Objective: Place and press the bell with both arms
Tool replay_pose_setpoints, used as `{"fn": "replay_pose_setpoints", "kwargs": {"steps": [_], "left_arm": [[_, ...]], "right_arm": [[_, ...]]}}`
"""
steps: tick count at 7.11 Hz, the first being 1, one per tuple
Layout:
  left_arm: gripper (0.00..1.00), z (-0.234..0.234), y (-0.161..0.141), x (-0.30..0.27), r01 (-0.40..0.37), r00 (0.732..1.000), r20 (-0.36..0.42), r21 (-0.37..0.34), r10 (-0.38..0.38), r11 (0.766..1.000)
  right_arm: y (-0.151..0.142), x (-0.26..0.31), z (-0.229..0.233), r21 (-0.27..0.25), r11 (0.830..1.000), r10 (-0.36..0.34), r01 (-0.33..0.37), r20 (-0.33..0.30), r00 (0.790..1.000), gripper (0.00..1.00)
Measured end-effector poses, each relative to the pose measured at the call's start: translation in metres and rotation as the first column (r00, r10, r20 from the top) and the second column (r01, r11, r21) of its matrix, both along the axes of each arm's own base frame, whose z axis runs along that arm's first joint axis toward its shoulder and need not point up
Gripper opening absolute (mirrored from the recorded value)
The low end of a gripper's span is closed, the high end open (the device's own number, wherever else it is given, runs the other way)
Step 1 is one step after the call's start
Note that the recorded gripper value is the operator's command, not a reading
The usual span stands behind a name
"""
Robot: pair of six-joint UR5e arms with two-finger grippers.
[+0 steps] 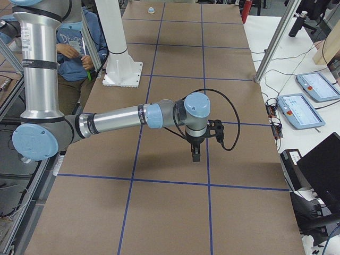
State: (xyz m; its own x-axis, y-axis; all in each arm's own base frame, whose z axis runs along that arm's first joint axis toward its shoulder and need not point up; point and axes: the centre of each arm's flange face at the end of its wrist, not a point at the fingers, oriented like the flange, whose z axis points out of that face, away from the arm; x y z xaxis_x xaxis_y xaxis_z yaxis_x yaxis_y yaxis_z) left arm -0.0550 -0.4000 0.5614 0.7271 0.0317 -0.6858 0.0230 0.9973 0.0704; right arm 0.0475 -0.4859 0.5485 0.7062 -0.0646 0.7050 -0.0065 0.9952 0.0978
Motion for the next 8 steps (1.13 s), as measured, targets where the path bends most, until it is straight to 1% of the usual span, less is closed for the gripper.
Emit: {"fn": "replay_pose_setpoints", "kwargs": {"steps": [2, 8], "left_arm": [[1.0, -0.007, 0.002, 0.0, 0.001, 1.0, -0.001, 0.011, -0.001, 1.0], [1.0, -0.007, 0.002, 0.001, -0.003, 1.0, -0.001, 0.023, 0.003, 1.0]], "right_arm": [[-0.002, 0.002, -0.005, -0.017, 1.0, 0.003, -0.003, -0.004, 1.0, 1.0], [0.01, 0.005, -0.009, -0.009, 1.0, 0.009, -0.009, 0.007, 1.0, 1.0]]}}
